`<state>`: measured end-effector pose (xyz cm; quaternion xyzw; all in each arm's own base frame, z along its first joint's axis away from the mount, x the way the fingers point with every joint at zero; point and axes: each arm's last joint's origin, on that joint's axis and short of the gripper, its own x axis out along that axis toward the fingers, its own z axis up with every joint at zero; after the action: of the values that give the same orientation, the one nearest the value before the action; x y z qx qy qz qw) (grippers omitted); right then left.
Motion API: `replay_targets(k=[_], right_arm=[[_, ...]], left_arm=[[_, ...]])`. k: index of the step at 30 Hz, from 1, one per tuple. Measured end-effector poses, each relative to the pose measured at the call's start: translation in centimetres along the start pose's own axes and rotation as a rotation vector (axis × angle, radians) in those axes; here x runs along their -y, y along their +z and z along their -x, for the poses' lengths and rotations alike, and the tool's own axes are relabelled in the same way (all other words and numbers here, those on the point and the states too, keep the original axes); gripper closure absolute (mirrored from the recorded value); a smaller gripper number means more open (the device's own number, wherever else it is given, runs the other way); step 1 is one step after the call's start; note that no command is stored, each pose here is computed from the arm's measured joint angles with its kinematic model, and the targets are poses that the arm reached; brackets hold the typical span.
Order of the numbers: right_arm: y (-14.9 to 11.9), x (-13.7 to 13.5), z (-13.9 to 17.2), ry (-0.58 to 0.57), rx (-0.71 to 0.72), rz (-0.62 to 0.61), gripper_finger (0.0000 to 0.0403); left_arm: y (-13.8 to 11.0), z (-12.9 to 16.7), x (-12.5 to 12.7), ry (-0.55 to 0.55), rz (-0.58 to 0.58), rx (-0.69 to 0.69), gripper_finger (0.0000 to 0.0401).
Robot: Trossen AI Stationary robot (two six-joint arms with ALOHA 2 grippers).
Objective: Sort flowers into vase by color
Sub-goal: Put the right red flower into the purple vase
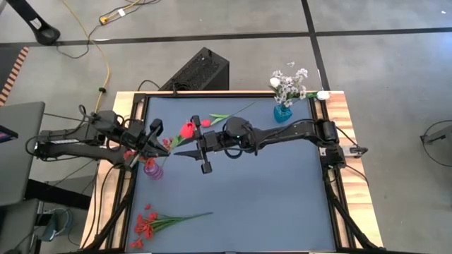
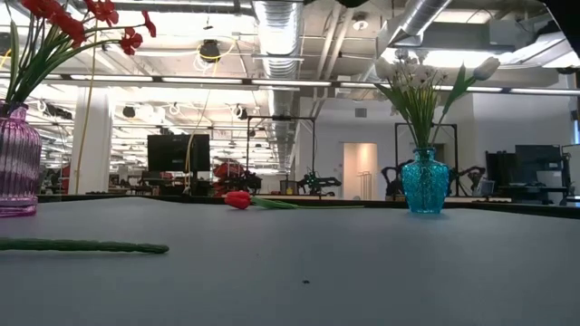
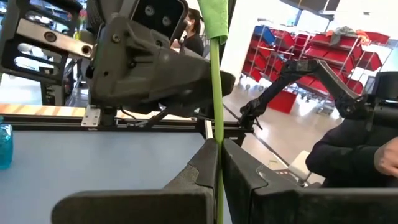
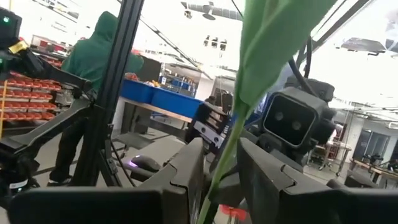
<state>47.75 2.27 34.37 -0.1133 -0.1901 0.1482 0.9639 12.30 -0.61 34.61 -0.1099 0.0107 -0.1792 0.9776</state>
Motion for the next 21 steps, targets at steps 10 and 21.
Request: replay_targets(k=[10, 21], right_arm=[[-0.24, 0.3, 0.07, -0.046, -0.028, 0.004, 0.028], [-0.1, 0.03, -0.02, -0.037, -0.017, 0.005, 0.0283]], left_arm=[[-0.22, -0.01, -0.05, 0.005, 0.01, -0.021, 0.0401], [-0.45, -0.01, -0.23, 0.051, 0.047, -0.036, 0.0401]])
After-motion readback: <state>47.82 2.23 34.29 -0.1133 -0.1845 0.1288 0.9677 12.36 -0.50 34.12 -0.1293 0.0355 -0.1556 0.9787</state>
